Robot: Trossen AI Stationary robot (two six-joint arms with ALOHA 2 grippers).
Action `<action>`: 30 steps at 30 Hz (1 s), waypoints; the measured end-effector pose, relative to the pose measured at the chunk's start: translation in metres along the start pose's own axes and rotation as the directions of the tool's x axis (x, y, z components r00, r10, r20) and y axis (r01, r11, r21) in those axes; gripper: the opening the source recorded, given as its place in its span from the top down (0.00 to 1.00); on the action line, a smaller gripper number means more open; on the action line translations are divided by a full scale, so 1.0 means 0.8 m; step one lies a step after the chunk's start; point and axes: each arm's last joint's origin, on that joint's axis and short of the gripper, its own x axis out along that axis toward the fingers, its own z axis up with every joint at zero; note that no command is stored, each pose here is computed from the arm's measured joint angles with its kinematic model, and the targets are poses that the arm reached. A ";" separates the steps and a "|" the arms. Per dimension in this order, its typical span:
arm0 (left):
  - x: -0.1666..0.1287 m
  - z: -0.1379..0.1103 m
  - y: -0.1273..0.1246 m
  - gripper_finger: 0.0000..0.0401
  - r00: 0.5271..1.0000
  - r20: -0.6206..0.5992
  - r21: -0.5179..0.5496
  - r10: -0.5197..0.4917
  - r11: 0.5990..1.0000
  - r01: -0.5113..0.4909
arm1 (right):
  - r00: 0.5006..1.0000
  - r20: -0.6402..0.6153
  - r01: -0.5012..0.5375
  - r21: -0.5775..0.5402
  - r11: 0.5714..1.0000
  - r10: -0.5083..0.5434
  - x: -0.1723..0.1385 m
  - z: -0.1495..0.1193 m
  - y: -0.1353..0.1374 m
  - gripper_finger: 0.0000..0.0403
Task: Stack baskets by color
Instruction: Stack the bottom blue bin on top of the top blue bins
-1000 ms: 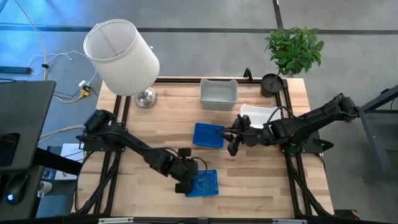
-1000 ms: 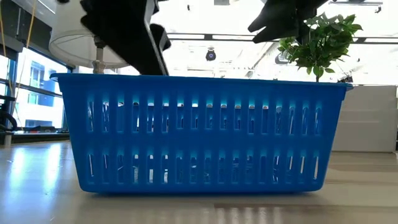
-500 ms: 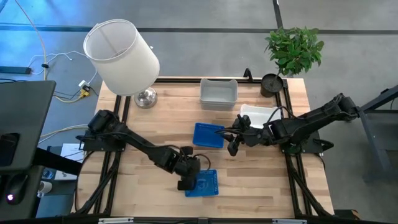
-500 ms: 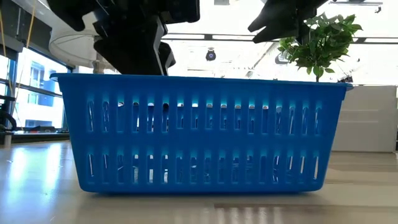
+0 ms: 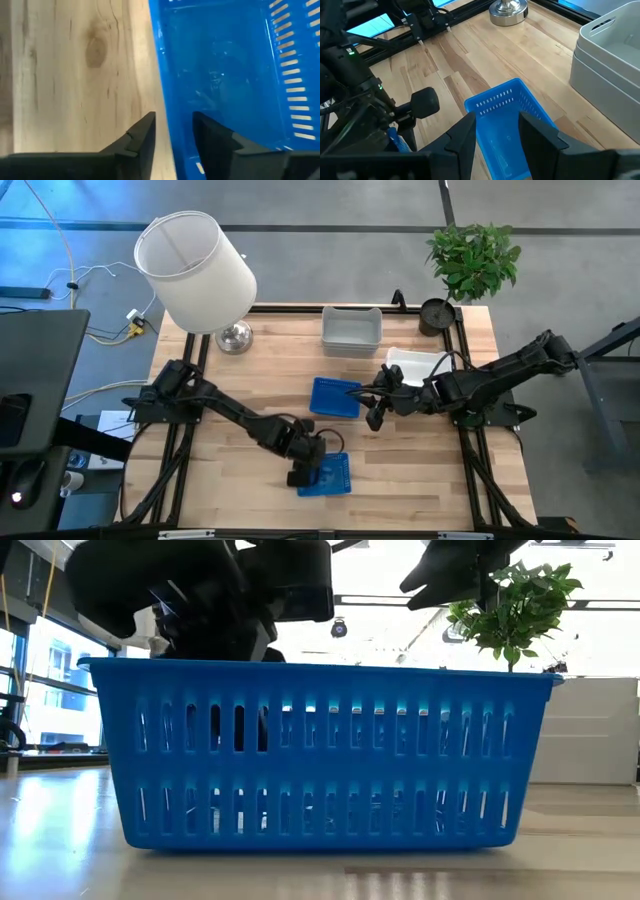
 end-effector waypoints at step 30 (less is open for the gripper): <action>-0.143 0.040 0.124 1.00 0.962 0.249 0.179 0.110 0.971 -0.157 | 0.977 0.198 0.081 -0.013 0.997 -0.077 -0.050 0.032 -0.022 0.67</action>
